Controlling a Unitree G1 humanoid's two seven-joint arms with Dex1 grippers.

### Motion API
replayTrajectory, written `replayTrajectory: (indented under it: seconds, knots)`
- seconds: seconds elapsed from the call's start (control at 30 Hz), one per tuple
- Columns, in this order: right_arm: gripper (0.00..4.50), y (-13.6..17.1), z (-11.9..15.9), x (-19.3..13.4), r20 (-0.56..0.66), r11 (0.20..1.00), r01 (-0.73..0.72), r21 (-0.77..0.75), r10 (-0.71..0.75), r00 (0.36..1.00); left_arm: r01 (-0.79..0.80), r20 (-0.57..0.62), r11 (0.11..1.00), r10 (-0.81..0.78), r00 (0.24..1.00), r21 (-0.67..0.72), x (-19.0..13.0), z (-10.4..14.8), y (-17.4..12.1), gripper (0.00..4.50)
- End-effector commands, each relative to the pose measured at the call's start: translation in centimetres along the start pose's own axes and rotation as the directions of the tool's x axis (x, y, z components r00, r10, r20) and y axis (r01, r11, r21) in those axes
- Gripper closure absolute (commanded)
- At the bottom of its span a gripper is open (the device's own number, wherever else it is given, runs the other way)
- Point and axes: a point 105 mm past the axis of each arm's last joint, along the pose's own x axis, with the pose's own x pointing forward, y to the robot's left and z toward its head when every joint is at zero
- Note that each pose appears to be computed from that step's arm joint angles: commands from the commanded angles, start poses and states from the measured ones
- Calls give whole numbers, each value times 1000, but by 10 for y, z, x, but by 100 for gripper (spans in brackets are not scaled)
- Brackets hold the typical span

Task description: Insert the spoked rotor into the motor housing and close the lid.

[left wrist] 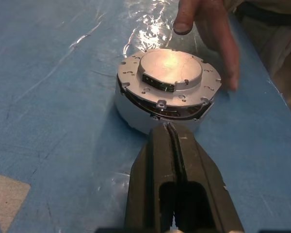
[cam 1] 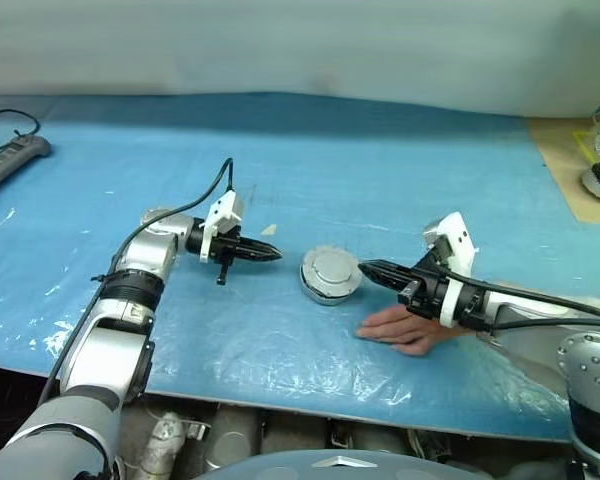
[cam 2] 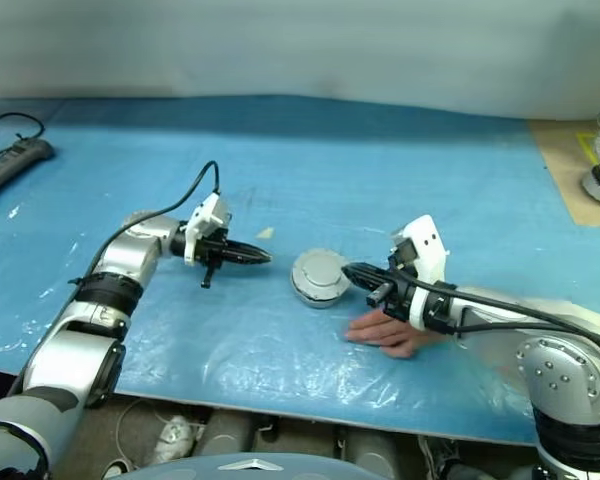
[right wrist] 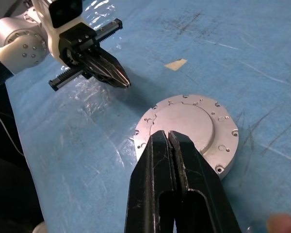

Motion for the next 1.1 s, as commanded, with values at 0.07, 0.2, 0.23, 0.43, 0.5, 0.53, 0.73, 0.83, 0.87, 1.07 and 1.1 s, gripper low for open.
replayTrajectory:
  seconds: [0.07,0.2,0.23,0.43,0.5,0.53,0.73,0.83,0.87,1.07,1.1]
  knots:
    - [450,-1,8,-5,17,999,-34,-25,35,999,-17,38,999,16,999,39,1,15,-3,445]
    - [450,0,10,-3,15,998,-44,-35,44,999,-24,44,999,23,999,32,2,14,-5,445]
    - [450,1,11,-2,16,998,-45,-38,46,999,-27,45,999,26,999,30,2,14,-5,445]
    - [450,13,17,8,24,997,-57,-53,58,998,-35,50,999,34,998,26,3,14,-4,445]
    - [450,14,19,11,26,997,-56,-54,58,998,-36,53,999,34,998,26,4,15,-4,445]
    - [450,14,20,11,27,997,-54,-54,56,998,-35,52,999,34,998,27,4,15,-3,445]
    - [450,6,16,12,26,998,-40,-39,41,999,-29,45,999,28,999,29,6,12,-4,445]
    - [450,4,11,11,24,999,-38,-33,39,999,-28,45,999,27,999,29,7,12,-4,445]
    - [450,4,10,10,25,999,-39,-32,39,999,-28,45,999,27,999,29,8,12,-4,445]
    - [450,3,4,8,24,999,-35,-36,36,999,-29,46,999,27,999,32,9,11,-4,445]
    - [450,3,3,7,24,999,-35,-36,35,999,-30,46,999,28,999,31,9,11,-4,445]
